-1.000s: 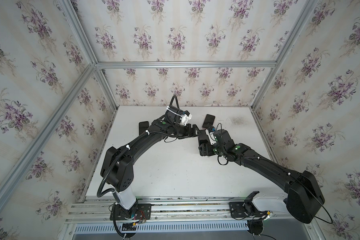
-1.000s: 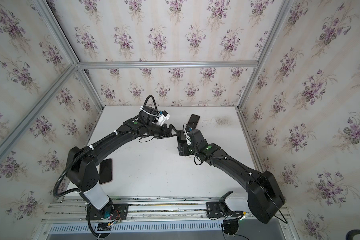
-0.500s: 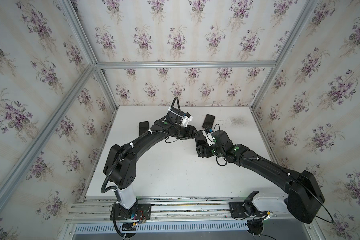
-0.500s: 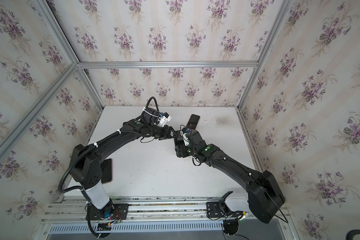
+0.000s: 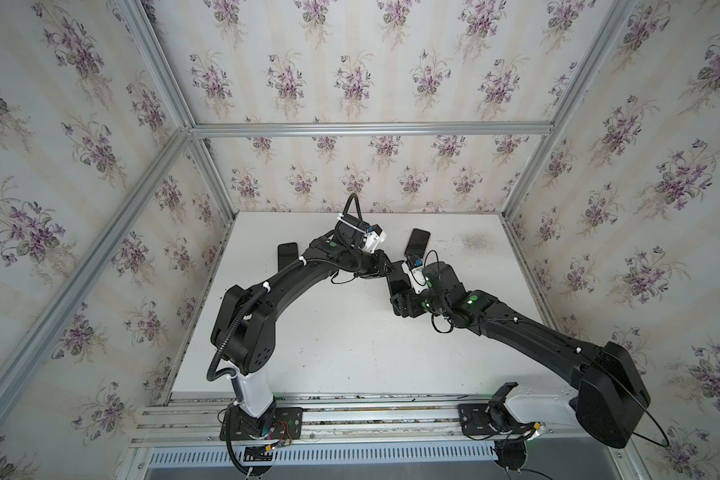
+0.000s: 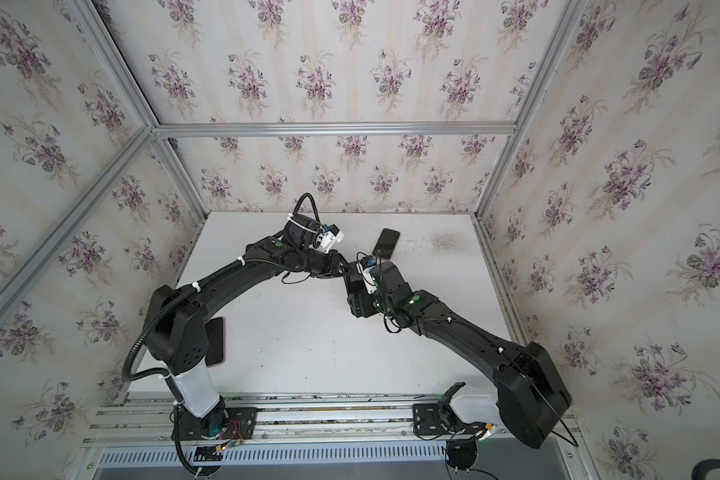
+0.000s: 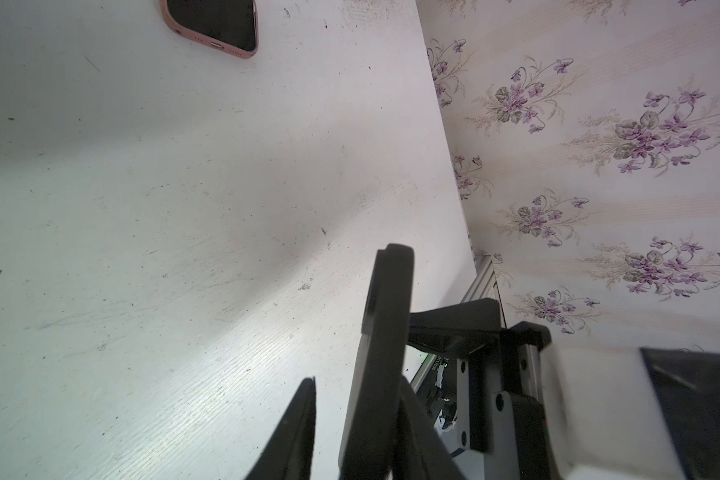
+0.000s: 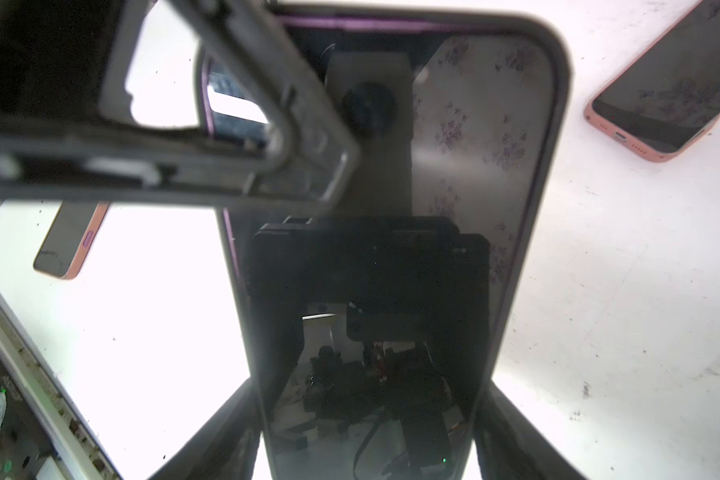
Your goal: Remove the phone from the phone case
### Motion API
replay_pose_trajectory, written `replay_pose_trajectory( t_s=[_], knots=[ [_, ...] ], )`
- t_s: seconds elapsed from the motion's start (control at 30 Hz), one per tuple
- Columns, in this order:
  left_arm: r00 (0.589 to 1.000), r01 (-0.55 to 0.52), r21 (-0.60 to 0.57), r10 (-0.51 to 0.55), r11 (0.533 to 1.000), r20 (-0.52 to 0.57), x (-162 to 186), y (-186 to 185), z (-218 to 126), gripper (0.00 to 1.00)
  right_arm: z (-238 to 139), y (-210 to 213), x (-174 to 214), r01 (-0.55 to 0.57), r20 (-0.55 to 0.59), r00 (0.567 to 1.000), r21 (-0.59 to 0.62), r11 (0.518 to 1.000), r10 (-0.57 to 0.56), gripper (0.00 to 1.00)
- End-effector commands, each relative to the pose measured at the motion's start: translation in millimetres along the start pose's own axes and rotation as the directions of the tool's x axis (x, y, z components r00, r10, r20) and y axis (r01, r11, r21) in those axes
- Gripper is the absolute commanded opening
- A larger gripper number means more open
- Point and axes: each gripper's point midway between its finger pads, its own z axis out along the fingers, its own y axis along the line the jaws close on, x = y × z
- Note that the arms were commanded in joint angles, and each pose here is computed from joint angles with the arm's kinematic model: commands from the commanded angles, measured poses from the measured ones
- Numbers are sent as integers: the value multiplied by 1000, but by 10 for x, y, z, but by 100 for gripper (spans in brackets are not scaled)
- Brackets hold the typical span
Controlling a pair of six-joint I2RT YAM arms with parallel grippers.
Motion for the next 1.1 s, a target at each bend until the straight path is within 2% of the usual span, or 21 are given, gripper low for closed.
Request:
replay_pose_trajectory(
  t_s=[0.0,0.17,0.2,0.3,0.33,0.43,0.57,0.63,0.73,0.87,0.93,1.07],
  knots=[
    [1000,-29,15,29,999,-3,-17,-34,-11,23,-25,71,-145,34,63,997,-25,999,-32,31],
    [1000,-28,9,28,1000,-3,-20,-24,-49,6,-35,58,-154,40,76,996,-17,999,-39,34],
    [1000,-23,8,23,1000,1,-31,-20,-70,3,-44,59,-170,41,83,996,-16,999,-39,40],
    [999,-17,2,17,1000,44,-142,-47,-221,1,-94,76,-245,36,115,993,-20,999,-33,71],
    [998,-11,-4,11,1000,69,-206,-56,-304,1,-129,88,-298,30,135,991,-22,999,-27,77],
    [982,12,-35,-5,999,190,-492,-70,-674,1,-291,163,-540,13,214,977,-46,999,-3,91],
    [915,93,-61,-61,994,398,-964,-39,-1387,1,-591,275,-1021,-85,323,938,-132,988,124,97],
    [855,143,-47,-99,989,509,-1200,-48,-1809,0,-732,352,-1330,-173,342,903,-260,950,258,96],
    [741,216,47,-195,975,642,-1477,-105,-2392,0,-896,375,-1832,-272,351,821,-453,849,450,94],
    [611,275,254,-373,927,699,-1669,-139,-2859,0,-1101,602,-2359,-226,365,746,-647,728,556,90],
    [573,288,337,-443,896,689,-1711,-163,-2964,0,-1143,665,-2532,-208,357,718,-709,673,598,88],
    [560,291,439,-523,850,642,-1730,-231,-2966,0,-1119,766,-2714,-185,309,698,-794,580,645,82]
  ],
)
